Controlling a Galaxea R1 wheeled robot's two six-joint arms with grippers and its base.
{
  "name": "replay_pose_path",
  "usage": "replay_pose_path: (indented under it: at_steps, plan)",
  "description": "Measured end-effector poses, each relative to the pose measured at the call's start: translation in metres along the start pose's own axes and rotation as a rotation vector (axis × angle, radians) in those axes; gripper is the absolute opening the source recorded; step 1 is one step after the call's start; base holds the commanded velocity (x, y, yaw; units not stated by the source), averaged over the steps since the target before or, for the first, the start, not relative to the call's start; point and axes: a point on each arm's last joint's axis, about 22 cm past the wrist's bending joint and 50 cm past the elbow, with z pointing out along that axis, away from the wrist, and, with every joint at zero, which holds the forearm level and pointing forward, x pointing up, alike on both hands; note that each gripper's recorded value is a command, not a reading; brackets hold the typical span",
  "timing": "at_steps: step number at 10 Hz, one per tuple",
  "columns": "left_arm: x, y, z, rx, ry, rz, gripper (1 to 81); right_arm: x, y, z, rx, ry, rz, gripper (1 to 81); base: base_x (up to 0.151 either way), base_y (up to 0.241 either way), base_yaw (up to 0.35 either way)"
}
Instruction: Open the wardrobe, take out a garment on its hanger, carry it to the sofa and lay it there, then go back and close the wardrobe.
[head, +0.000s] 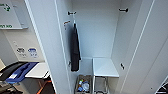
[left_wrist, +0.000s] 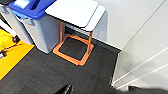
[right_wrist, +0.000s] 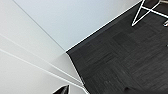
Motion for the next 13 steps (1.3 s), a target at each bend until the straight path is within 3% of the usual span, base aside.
replay_pose_path:
  at_steps: [3, 4, 7, 11, 13]
  plan:
    - [0.058, 0.017, -0.012, 0.018, 0.012, -0.051, 81.1, 0.082, 0.006, -0.021, -0.059, 0.097, 0.141, 81.1, 0.000, 0.000, 0.000]
    - [0.070, 0.035, -0.010, 0.007, 0.001, -0.050, 81.1, 0.093, 0.000, -0.023, -0.065, 0.097, 0.164, 81.1, 0.000, 0.000, 0.000]
    - [0.051, 0.134, 0.025, -0.103, -0.120, -0.040, 81.1, 0.072, -0.025, -0.011, -0.056, 0.011, 0.166, 81.1, 0.000, 0.000, 0.000]
    - [-0.008, 0.277, 0.049, -0.297, -0.267, 0.042, 81.1, -0.009, -0.141, -0.002, 0.135, -0.193, 0.059, 81.1, 0.000, 0.000, 0.000]
    - [-0.031, 0.330, 0.052, -0.365, -0.307, 0.093, 81.1, -0.038, -0.167, -0.017, 0.193, -0.250, 0.027, 81.1, 0.000, 0.000, 0.000]
